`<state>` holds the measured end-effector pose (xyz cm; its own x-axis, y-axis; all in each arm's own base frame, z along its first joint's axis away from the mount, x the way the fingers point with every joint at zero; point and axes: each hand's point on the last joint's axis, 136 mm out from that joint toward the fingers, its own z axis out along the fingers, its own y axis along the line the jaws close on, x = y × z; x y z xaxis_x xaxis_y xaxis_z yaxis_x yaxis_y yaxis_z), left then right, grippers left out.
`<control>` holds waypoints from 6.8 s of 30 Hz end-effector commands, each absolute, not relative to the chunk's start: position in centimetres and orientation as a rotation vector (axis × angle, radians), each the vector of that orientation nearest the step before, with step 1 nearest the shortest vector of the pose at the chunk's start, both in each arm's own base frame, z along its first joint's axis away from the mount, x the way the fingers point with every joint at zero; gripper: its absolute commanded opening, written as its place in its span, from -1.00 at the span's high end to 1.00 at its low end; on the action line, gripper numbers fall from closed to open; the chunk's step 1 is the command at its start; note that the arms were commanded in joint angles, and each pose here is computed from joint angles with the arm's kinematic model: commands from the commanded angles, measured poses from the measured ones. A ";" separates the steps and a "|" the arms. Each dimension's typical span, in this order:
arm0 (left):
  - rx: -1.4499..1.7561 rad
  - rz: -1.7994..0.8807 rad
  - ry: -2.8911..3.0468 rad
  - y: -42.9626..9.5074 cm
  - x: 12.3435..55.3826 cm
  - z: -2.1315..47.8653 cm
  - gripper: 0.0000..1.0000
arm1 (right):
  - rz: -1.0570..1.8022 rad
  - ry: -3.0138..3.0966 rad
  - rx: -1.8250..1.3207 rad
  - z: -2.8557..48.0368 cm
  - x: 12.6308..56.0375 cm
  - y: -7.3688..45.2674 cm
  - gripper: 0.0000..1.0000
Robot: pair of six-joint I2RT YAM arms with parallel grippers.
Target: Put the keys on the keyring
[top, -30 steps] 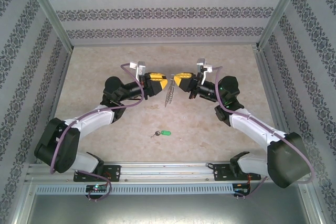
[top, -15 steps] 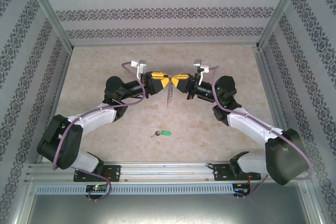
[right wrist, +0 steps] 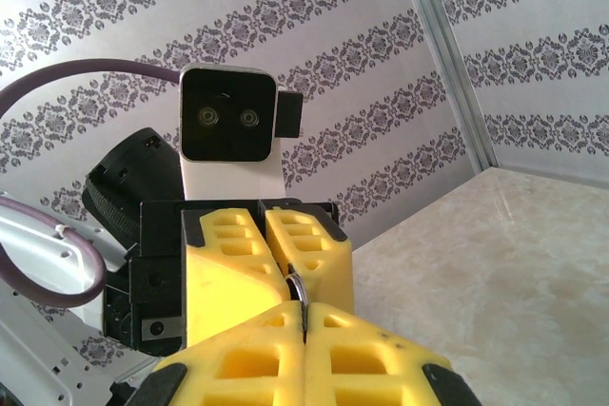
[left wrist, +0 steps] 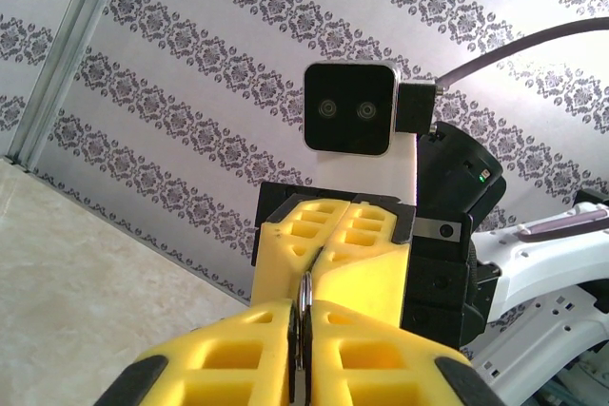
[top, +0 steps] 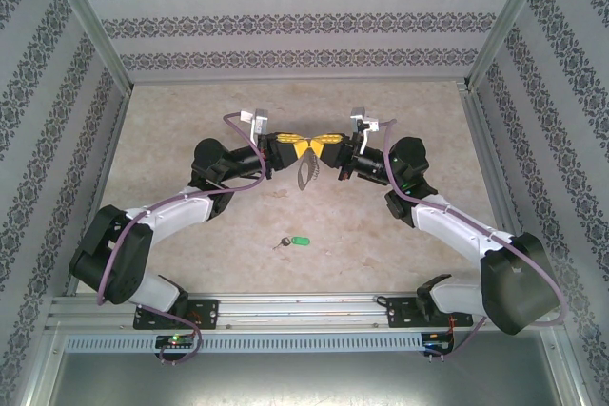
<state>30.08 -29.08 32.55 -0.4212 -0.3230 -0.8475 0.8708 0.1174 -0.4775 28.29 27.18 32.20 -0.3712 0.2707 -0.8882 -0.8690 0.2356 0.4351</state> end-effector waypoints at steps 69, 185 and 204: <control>1.169 -1.196 1.689 -30.2 26.9 28.0 1.00 | 1.206 1.650 -0.599 28.5 27.7 22.7 -0.17; 0.706 -1.459 1.216 -30.4 27.7 36.5 0.46 | 1.379 1.301 -0.647 36.1 26.2 27.2 1.00; 0.695 -1.450 1.200 -30.1 27.4 36.7 0.99 | 1.357 1.333 -0.648 35.1 26.2 27.1 1.00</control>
<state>28.92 -29.90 34.47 -0.3149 -0.3306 -0.8897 0.9170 0.1358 -0.3750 26.87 26.97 33.29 -0.3340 0.2945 -0.8954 -0.8880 0.2202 0.4037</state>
